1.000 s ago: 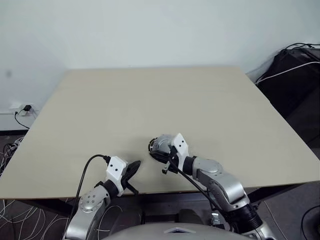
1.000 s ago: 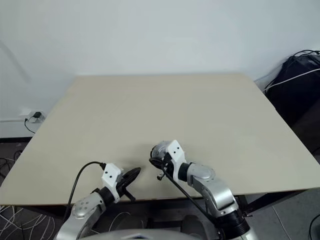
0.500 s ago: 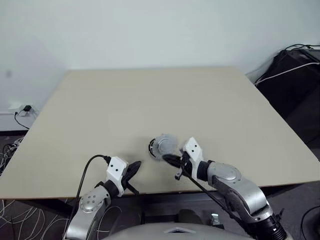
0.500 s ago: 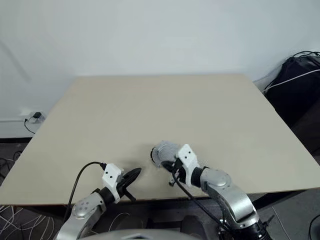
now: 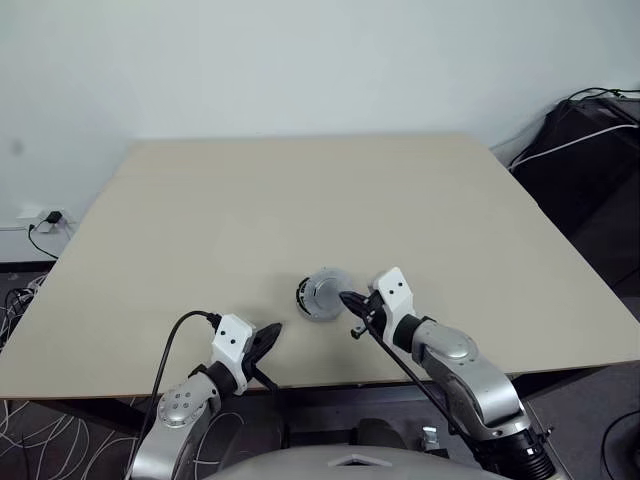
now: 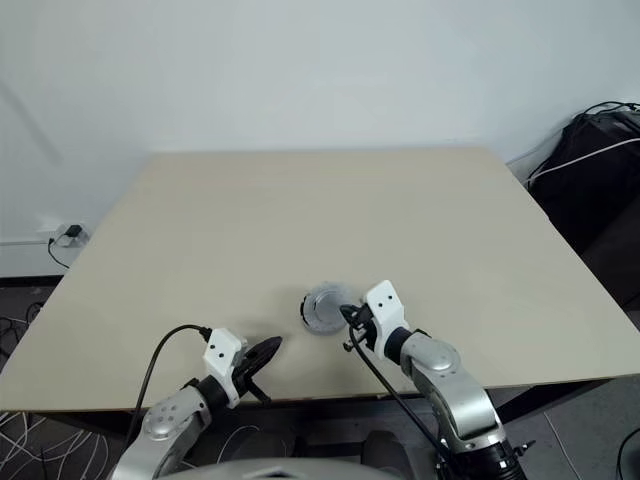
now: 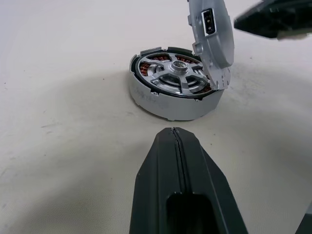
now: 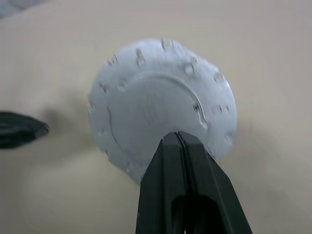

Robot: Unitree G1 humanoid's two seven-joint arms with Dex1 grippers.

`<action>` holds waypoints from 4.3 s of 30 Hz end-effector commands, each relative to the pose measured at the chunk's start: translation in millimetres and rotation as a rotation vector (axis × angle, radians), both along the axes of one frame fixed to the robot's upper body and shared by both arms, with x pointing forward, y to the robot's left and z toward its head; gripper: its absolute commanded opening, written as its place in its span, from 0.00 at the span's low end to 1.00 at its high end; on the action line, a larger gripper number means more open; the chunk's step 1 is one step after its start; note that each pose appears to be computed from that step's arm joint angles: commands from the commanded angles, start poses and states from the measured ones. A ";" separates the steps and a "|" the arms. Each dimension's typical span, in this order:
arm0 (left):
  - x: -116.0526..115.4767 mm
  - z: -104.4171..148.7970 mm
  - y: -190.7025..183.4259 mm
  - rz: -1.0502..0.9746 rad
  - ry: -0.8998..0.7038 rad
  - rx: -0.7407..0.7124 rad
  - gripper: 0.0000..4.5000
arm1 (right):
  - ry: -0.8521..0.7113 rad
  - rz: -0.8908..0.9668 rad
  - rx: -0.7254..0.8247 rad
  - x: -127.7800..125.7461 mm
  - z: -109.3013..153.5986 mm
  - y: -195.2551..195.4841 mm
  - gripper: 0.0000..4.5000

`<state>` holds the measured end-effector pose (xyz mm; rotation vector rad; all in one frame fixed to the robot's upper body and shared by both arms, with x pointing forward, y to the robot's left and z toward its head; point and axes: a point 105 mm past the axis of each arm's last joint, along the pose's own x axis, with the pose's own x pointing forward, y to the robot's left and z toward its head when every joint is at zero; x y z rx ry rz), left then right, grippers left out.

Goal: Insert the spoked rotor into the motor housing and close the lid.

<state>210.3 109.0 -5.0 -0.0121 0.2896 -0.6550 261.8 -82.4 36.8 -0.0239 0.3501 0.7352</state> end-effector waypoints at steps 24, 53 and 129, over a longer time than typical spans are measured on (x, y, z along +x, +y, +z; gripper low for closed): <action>6.9 18.8 -3.5 0.005 -0.064 -0.017 0.00 | 0.038 0.022 0.002 26.8 -21.7 32.4 0.00; 2.3 17.6 -1.0 -0.013 -0.043 0.002 0.00 | -0.068 -0.173 -0.126 12.9 -4.8 45.8 0.99; 2.0 22.1 1.2 -0.002 -0.038 -0.002 0.00 | -0.024 -0.176 -0.100 33.4 -12.9 61.8 0.73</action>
